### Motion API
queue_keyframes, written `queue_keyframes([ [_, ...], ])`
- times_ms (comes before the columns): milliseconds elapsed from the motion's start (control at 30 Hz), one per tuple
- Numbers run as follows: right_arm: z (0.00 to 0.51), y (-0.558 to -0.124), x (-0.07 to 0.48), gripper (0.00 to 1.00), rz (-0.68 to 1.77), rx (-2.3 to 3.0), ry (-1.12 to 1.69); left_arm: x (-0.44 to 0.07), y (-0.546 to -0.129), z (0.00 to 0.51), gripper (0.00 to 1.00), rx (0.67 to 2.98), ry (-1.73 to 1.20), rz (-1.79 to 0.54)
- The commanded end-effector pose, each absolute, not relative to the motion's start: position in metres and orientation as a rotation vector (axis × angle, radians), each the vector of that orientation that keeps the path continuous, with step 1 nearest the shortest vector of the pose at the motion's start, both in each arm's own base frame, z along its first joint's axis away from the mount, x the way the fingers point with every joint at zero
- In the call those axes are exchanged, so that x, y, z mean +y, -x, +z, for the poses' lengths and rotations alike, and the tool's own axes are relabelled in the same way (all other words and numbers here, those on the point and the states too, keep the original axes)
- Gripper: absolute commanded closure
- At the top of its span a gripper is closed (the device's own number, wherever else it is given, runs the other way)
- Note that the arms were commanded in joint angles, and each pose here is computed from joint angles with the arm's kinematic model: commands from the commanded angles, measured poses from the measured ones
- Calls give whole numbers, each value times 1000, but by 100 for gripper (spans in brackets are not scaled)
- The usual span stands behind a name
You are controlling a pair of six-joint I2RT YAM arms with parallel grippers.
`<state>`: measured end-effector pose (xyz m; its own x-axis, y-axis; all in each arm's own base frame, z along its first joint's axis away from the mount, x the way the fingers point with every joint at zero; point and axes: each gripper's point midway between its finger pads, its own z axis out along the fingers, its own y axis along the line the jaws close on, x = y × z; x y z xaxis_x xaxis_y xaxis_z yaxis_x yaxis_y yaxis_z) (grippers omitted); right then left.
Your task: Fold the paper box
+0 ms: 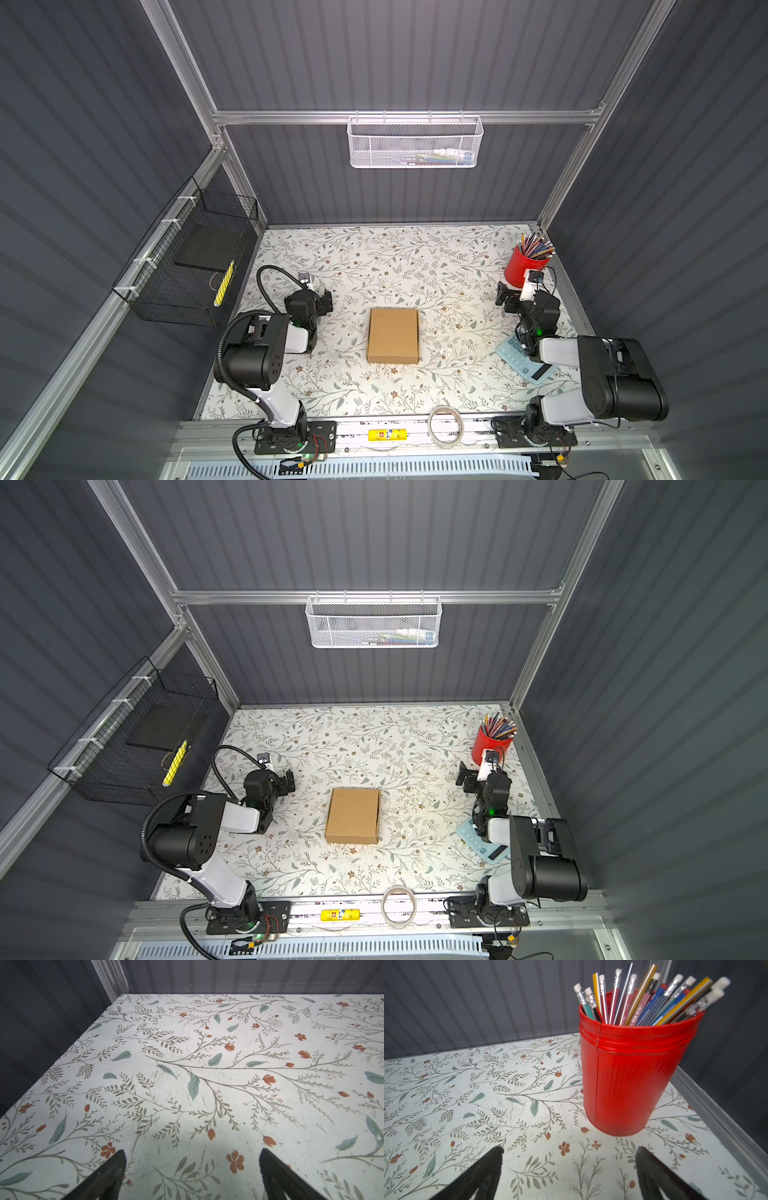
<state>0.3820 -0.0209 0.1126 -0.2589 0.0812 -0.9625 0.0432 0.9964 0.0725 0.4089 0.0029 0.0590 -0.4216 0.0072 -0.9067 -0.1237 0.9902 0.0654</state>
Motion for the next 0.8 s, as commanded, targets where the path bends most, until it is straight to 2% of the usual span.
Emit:
queue_keyframes([
  [0,118,-388,-15,1,45,1823,-51,5,-415,64,0,1976,69,152],
  [567,119,-387,-18,1,52,1818,-61,5,-415,64,0,1976,70,154],
  [667,125,-368,-10,1,65,1741,-9,5,-415,64,0,1975,70,154],
  [767,136,-340,-22,1,10,1599,-86,5,-416,64,0,1975,70,153],
])
